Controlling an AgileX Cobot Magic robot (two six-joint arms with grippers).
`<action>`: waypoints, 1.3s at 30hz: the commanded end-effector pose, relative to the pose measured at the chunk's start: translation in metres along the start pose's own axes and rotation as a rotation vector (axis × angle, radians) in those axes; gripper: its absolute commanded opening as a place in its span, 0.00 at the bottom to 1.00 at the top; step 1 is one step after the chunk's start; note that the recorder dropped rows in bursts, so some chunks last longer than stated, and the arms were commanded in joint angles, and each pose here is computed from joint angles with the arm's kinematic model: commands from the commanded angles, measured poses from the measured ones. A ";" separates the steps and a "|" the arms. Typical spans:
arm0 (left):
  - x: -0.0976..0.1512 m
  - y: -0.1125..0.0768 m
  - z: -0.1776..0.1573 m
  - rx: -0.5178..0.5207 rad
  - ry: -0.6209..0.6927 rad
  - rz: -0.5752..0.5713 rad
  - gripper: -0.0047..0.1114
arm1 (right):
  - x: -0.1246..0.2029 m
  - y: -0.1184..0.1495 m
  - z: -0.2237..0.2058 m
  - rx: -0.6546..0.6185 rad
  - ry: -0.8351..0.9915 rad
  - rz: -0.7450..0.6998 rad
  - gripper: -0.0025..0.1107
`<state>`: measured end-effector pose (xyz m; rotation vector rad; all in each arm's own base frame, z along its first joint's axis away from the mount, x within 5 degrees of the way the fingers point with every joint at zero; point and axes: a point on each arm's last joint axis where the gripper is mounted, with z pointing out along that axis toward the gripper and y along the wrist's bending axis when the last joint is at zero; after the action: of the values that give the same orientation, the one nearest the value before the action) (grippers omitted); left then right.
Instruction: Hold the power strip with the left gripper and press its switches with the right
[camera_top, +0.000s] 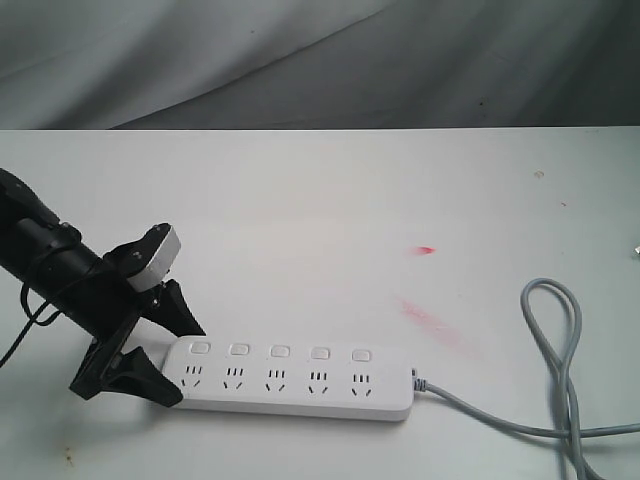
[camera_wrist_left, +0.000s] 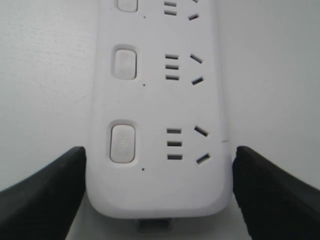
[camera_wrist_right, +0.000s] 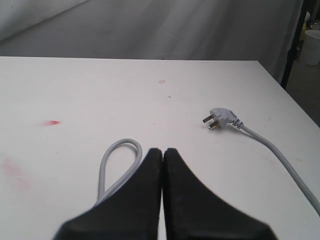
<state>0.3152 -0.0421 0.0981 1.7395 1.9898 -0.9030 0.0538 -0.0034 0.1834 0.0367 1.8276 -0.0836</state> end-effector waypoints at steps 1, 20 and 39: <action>0.001 -0.002 0.002 0.009 0.017 -0.008 0.08 | 0.001 0.000 0.000 0.007 -0.006 -0.014 0.02; -0.042 0.003 -0.036 -0.026 -0.100 -0.357 0.94 | 0.001 0.000 0.000 0.007 -0.006 -0.014 0.02; -0.196 -0.151 -0.219 -0.755 -0.430 -0.085 0.05 | 0.001 0.000 0.000 0.007 -0.006 -0.014 0.02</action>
<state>0.2623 -0.0478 0.3944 0.9701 1.8711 -0.4388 0.0538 -0.0034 0.1834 0.0367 1.8276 -0.0836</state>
